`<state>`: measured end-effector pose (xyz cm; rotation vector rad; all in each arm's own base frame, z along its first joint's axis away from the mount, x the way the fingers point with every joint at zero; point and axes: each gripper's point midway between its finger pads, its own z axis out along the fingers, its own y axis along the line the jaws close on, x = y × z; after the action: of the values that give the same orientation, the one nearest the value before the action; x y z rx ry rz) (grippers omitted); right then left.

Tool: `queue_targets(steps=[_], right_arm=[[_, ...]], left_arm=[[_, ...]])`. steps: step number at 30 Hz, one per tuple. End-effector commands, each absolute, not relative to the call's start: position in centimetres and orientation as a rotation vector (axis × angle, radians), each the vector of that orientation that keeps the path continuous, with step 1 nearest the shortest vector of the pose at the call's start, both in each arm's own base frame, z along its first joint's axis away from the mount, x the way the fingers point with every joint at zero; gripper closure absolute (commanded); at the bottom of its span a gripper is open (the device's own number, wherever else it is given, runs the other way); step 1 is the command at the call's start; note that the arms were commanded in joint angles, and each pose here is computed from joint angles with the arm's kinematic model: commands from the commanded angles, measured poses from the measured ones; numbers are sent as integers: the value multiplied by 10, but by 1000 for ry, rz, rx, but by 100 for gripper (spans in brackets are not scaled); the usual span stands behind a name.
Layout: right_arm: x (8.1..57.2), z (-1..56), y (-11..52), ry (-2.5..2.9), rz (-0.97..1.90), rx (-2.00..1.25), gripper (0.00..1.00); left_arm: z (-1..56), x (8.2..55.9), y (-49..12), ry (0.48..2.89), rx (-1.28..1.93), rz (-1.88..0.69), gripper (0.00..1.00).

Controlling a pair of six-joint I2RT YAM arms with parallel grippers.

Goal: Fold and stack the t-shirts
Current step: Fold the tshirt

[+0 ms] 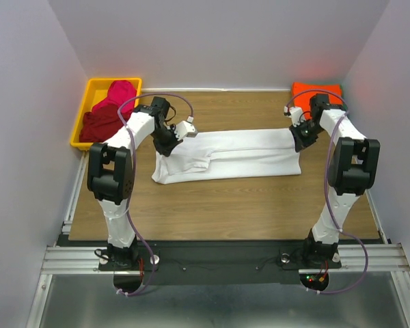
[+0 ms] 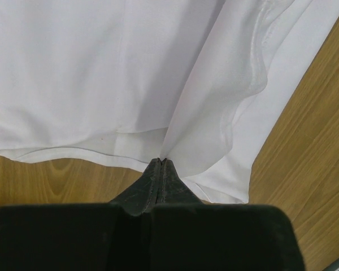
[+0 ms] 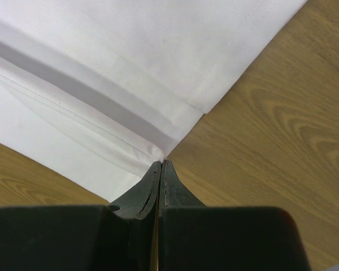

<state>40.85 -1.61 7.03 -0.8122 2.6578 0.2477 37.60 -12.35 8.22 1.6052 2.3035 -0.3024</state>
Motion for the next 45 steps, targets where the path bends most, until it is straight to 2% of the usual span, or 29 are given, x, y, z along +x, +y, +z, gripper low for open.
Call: queue_targets(steps=[1, 20, 22, 23, 25, 26, 27, 31, 34, 40, 45], right_arm=[[430, 81, -19, 2596, 226, -787, 99], [450, 62, -22, 2615, 219, -741, 99], [452, 62, -23, 2619, 218, -726, 91], [453, 66, -24, 2618, 201, -711, 79], [454, 74, -26, 2609, 177, -696, 65], [455, 87, -28, 2589, 163, -667, 56], [455, 95, -28, 2577, 159, -653, 54], [451, 133, -14, 2503, 214, -577, 54], [441, 149, 8, 2492, 285, -526, 55], [415, 157, 89, 2472, 567, -546, 60], [399, 154, 170, 2457, 845, -530, 60]], left_arm=[[93, 388, -123, 2273, 1587, -299, 100], [69, 397, -116, 2329, 1562, -291, 100], [67, 399, -115, 2339, 1546, -281, 97], [68, 399, -113, 2350, 1519, -279, 83], [84, 401, -115, 2322, 1473, -298, 70], [99, 401, -113, 2302, 1429, -299, 66], [108, 401, -116, 2281, 1401, -319, 60], [137, 381, -124, 2243, 1316, -386, 54], [139, 356, -135, 2271, 1221, -517, 53], [108, 315, -147, 2382, 1021, -709, 54], [85, 295, -155, 2497, 867, -838, 54]])
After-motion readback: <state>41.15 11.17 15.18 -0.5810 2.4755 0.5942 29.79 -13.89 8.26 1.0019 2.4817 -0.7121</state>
